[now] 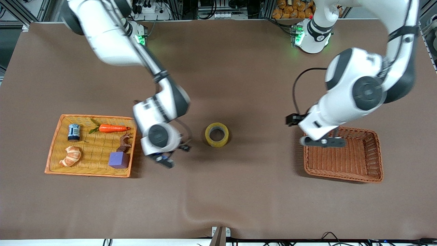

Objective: Transfer tape with both arms
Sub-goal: 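Grasp the tape with the left gripper while the right gripper releases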

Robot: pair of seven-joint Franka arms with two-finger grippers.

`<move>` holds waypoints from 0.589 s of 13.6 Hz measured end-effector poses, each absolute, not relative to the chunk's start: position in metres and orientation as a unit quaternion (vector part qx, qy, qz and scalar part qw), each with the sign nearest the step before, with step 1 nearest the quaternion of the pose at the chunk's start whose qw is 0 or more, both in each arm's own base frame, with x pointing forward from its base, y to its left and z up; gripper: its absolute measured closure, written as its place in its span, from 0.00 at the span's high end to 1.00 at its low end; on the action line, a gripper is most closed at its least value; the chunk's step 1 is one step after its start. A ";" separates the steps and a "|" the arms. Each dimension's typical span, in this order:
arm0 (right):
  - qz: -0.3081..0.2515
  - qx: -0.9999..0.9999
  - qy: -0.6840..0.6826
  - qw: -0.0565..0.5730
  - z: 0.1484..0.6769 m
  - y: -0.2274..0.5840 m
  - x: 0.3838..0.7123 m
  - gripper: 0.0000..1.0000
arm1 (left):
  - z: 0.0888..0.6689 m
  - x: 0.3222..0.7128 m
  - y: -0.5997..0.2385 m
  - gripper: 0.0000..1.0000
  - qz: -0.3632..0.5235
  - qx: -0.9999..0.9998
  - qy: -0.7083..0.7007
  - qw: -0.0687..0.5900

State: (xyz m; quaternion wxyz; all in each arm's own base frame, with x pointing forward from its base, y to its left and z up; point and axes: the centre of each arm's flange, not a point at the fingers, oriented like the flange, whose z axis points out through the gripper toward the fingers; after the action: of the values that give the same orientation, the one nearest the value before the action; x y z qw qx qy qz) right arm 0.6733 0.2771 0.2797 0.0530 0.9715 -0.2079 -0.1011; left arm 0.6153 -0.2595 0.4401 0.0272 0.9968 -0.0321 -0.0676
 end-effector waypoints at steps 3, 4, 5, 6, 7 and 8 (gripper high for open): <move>-0.129 0.980 -0.147 0.040 0.299 0.176 0.698 1.00 | 0.404 0.596 -0.338 1.00 -0.059 0.998 0.007 0.028; -0.133 0.983 -0.124 0.034 0.308 0.154 0.701 1.00 | 0.392 0.588 -0.360 1.00 -0.058 0.998 0.028 0.027; -0.140 0.985 -0.100 0.029 0.319 0.135 0.702 1.00 | 0.379 0.581 -0.380 1.00 -0.057 0.997 0.044 0.028; -0.149 0.986 -0.071 0.024 0.331 0.117 0.701 1.00 | 0.363 0.575 -0.399 1.00 -0.053 0.997 0.056 0.030; -0.159 0.986 -0.039 0.018 0.343 0.100 0.698 1.00 | 0.344 0.568 -0.417 1.00 -0.049 0.996 0.064 0.033; -0.166 0.986 -0.009 0.011 0.353 0.086 0.695 1.00 | 0.321 0.561 -0.435 1.00 -0.046 0.996 0.072 0.033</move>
State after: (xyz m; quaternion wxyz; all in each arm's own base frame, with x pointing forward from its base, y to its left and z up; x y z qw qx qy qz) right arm 0.6950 0.0856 0.3530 0.0109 0.9860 -0.0087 -0.1660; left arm 0.5614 -0.4352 0.3207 0.0334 0.9958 0.0715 -0.0463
